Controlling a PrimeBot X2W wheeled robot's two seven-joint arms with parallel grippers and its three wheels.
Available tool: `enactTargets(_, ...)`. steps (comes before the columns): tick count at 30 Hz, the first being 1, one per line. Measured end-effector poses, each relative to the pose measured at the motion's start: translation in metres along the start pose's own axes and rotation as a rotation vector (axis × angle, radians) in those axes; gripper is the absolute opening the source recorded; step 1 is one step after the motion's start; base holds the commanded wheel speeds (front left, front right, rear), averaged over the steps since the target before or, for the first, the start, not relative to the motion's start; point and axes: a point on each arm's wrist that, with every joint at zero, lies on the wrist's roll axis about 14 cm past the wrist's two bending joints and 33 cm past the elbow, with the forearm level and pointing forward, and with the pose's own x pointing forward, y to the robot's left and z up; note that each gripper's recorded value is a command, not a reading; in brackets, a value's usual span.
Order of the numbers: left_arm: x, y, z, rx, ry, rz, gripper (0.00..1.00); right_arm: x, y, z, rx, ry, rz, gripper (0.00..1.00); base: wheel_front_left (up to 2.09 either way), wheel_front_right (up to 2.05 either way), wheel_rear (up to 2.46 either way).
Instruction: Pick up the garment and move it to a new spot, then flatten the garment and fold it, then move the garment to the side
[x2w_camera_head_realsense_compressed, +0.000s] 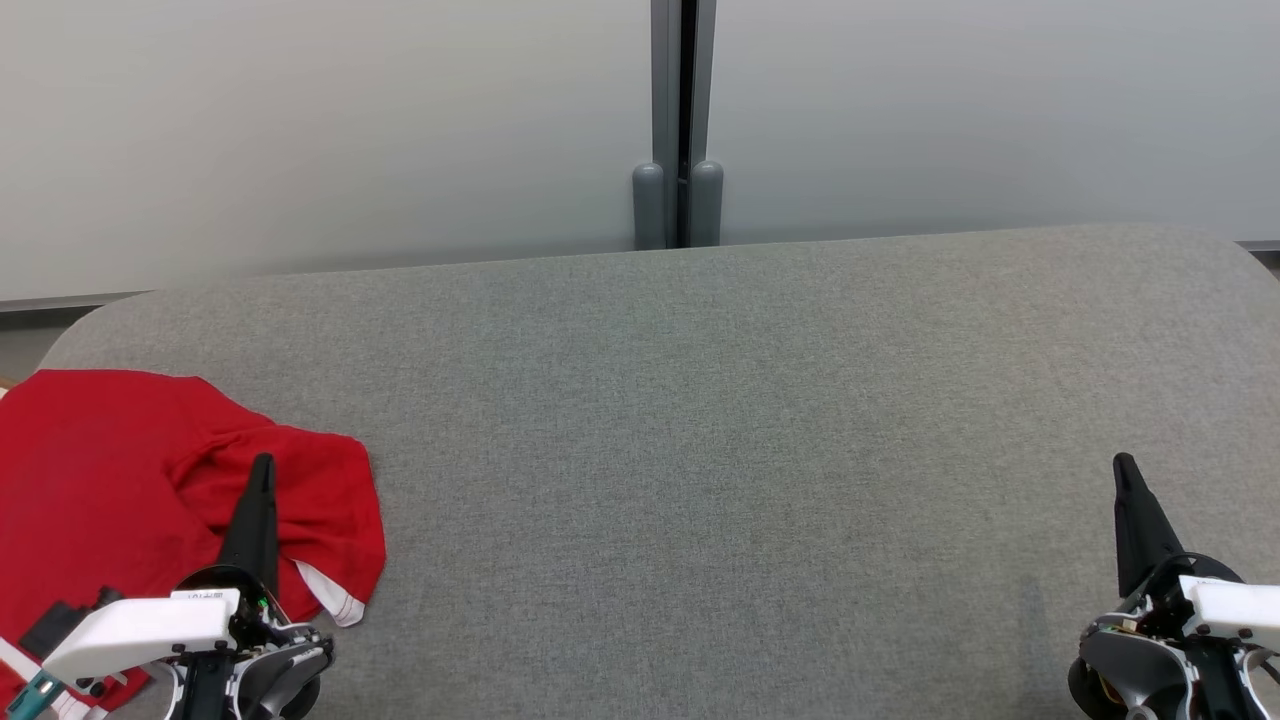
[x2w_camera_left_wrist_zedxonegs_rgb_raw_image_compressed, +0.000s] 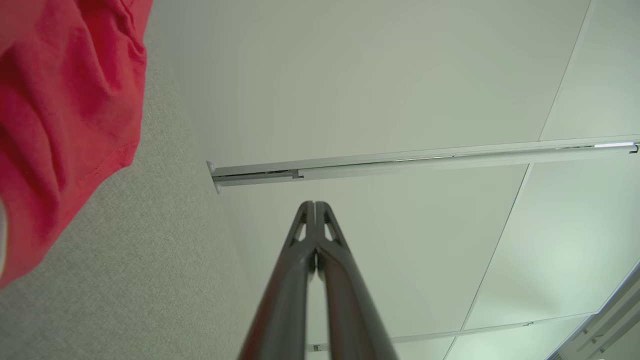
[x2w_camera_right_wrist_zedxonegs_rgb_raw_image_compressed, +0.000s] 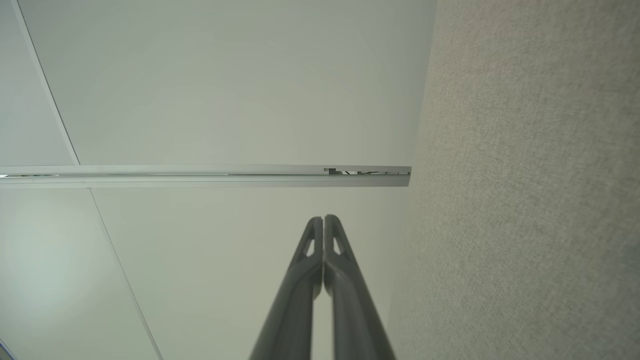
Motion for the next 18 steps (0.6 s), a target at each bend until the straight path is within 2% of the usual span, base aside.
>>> enactTargets(18,0.0000,0.0000,0.0000,0.000,0.000,0.000,0.00,0.0000,0.0000,0.0000,0.000,0.000,0.000,0.00,0.00,0.00,0.00)
